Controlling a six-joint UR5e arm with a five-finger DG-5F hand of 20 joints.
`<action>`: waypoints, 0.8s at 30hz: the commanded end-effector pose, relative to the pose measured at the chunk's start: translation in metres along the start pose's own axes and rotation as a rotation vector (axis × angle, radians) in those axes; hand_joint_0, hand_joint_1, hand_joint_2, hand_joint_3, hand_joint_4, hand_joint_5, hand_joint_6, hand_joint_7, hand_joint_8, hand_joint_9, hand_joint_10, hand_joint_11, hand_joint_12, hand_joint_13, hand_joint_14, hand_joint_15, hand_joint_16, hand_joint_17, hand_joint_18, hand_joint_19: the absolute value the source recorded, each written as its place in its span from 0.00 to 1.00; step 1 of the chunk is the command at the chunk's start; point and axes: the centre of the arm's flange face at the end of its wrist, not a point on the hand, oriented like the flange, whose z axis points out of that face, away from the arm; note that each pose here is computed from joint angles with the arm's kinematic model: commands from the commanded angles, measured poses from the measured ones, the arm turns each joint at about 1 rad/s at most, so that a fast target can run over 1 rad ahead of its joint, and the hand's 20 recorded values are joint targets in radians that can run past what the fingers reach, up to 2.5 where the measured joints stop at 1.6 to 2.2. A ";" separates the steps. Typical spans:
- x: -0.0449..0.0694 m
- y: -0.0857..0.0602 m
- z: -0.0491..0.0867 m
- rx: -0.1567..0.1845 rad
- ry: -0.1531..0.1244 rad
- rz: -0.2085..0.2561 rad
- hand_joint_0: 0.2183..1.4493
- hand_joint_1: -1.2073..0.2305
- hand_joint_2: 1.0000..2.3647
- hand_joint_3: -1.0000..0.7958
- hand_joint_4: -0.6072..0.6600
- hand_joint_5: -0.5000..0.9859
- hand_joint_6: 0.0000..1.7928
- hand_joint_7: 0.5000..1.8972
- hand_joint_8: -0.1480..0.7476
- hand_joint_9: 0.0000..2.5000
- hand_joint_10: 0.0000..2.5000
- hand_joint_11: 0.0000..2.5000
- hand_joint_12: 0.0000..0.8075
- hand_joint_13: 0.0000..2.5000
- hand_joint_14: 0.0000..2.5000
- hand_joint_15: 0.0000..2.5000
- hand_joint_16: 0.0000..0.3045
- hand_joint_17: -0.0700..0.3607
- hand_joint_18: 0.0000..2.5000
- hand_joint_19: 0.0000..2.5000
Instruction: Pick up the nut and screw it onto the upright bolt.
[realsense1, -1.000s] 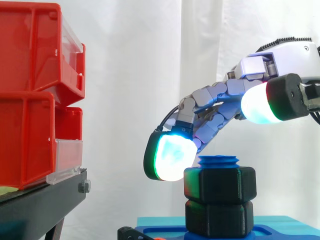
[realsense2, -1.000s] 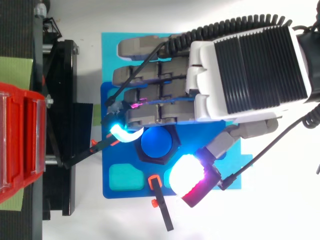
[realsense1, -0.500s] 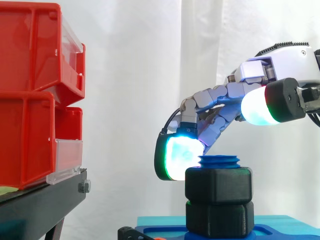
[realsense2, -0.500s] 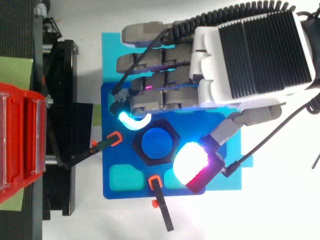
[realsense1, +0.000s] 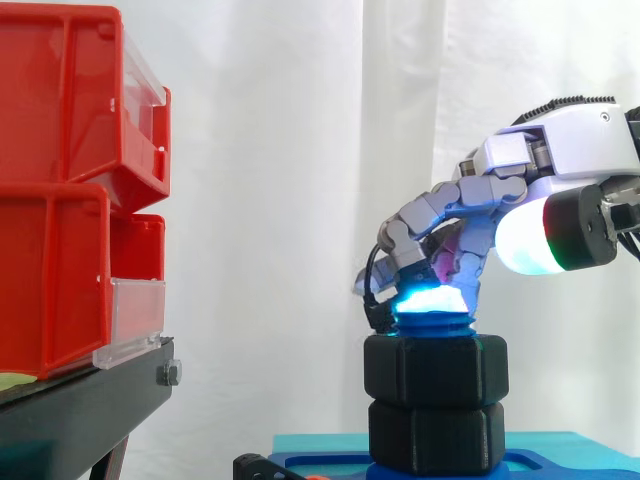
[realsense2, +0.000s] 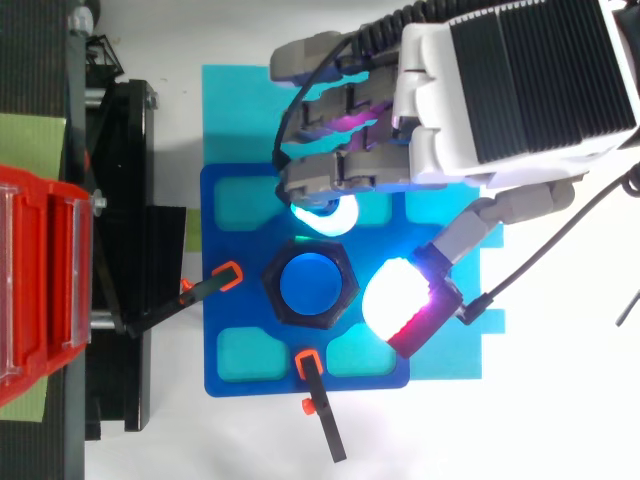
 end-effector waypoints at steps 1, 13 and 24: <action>0.000 -0.001 -0.001 -0.002 0.001 0.000 0.26 0.64 0.00 0.28 0.56 0.36 0.34 0.66 0.47 0.49 0.00 0.00 0.24 0.35 0.00 0.00 0.05 0.24 0.17 0.00; -0.003 -0.002 -0.001 -0.005 -0.007 0.001 0.24 0.68 0.00 0.28 0.68 0.29 0.28 0.38 0.45 0.40 0.00 0.00 0.30 0.29 0.00 0.00 0.08 0.29 0.13 0.00; -0.011 0.008 0.006 -0.026 -0.024 -0.002 0.22 0.71 0.00 0.28 0.62 0.25 0.28 0.14 0.42 0.33 0.00 0.00 0.33 0.24 0.00 0.00 0.10 0.32 0.09 0.00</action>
